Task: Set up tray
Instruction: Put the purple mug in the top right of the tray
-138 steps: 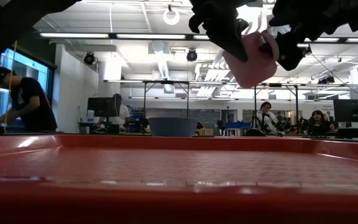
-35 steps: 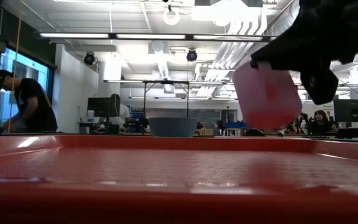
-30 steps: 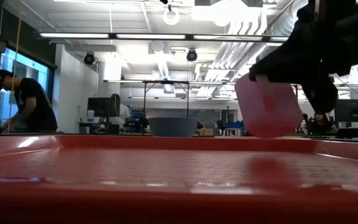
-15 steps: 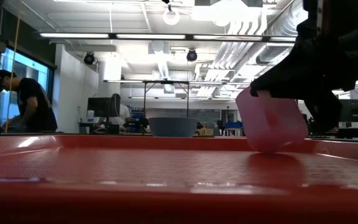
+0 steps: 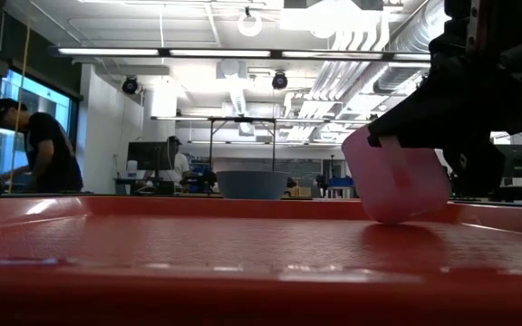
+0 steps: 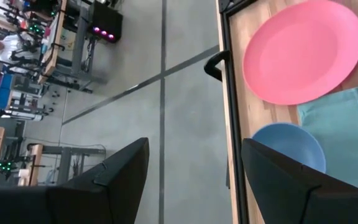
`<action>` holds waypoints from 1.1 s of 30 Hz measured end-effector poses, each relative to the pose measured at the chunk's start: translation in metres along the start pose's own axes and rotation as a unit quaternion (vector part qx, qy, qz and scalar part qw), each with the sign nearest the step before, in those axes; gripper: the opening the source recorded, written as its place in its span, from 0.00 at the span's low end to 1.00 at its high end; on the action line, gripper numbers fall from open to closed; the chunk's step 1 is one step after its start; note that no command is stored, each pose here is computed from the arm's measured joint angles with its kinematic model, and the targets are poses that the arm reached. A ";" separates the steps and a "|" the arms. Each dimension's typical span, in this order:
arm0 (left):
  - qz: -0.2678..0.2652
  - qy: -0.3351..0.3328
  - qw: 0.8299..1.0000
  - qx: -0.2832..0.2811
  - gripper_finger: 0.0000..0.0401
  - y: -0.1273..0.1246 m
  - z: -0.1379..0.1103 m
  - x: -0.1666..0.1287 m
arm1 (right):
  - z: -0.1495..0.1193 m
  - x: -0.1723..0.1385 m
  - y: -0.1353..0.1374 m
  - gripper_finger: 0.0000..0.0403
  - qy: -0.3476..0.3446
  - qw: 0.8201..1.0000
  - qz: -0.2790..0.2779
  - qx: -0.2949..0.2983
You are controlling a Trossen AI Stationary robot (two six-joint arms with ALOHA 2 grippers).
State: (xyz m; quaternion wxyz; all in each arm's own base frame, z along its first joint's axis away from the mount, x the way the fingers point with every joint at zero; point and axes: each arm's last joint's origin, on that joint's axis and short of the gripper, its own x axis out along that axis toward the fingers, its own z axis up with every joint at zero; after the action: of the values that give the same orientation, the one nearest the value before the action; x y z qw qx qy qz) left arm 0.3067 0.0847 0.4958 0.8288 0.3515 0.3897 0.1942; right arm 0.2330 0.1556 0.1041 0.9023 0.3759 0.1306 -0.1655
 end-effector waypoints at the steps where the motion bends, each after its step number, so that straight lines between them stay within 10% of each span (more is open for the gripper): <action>1: 0.000 0.000 1.000 -0.001 0.72 0.000 0.000 0.000 | 0.000 0.000 0.000 0.00 0.003 1.000 0.001 0.004; 14: 0.000 -0.001 1.000 -0.003 0.72 0.000 0.000 0.000 | -0.004 -0.002 0.000 0.04 0.033 0.999 0.013 0.018; 33: 0.005 -0.007 1.000 -0.005 0.72 0.001 0.001 -0.001 | -0.006 -0.003 0.001 0.47 0.074 0.996 0.034 0.022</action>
State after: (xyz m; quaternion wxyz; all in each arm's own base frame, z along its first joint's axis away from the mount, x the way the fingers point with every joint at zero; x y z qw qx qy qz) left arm 0.3073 0.0847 0.4976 0.8324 0.3503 0.3810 0.1980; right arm 0.2302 0.1616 0.1018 0.8865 0.4114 0.1811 -0.1096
